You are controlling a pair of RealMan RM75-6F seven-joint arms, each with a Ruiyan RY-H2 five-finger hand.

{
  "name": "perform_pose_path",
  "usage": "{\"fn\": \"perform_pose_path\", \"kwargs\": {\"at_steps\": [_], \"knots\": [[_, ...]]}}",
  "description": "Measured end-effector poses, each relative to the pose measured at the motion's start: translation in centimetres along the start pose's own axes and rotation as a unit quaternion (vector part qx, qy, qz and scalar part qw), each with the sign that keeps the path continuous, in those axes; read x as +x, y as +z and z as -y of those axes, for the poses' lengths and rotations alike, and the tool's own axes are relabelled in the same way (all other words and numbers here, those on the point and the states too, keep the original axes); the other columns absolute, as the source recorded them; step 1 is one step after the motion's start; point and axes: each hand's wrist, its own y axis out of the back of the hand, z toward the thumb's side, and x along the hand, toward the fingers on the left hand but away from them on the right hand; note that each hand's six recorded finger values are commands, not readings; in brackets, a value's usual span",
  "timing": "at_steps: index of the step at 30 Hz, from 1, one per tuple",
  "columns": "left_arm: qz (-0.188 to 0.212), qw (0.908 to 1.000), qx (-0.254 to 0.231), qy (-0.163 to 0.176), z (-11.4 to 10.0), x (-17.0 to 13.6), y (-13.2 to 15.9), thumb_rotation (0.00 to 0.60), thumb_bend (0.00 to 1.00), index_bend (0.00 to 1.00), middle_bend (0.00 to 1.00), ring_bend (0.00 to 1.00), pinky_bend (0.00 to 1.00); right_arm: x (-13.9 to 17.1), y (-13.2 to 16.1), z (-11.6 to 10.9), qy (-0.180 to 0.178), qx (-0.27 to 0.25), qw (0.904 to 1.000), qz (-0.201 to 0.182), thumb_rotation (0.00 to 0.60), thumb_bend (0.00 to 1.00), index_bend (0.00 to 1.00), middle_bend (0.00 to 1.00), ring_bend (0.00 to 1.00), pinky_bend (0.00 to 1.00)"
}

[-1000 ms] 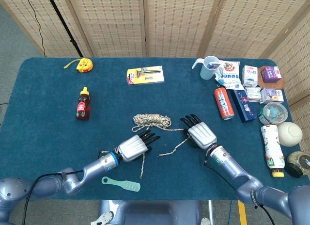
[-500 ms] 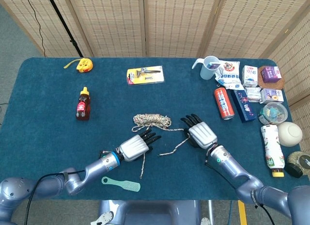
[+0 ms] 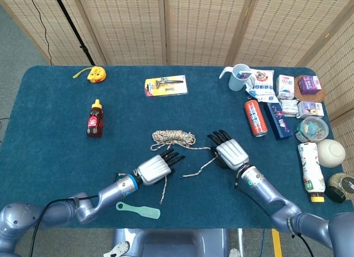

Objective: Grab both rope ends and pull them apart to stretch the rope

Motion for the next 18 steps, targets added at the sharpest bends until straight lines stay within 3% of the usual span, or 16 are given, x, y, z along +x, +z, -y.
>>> {"fn": "perform_pose_path", "kwargs": {"at_steps": [18], "knots": [[-0.003, 1.0000, 0.000, 0.002, -0.16, -0.19, -0.32, 0.600, 0.38, 0.49, 0.00, 0.00, 0.00, -0.09, 0.17, 0.02, 0.001, -0.002, 1.0000, -0.002, 0.600, 0.56, 0.58, 0.12, 0.03, 0.00]]}}
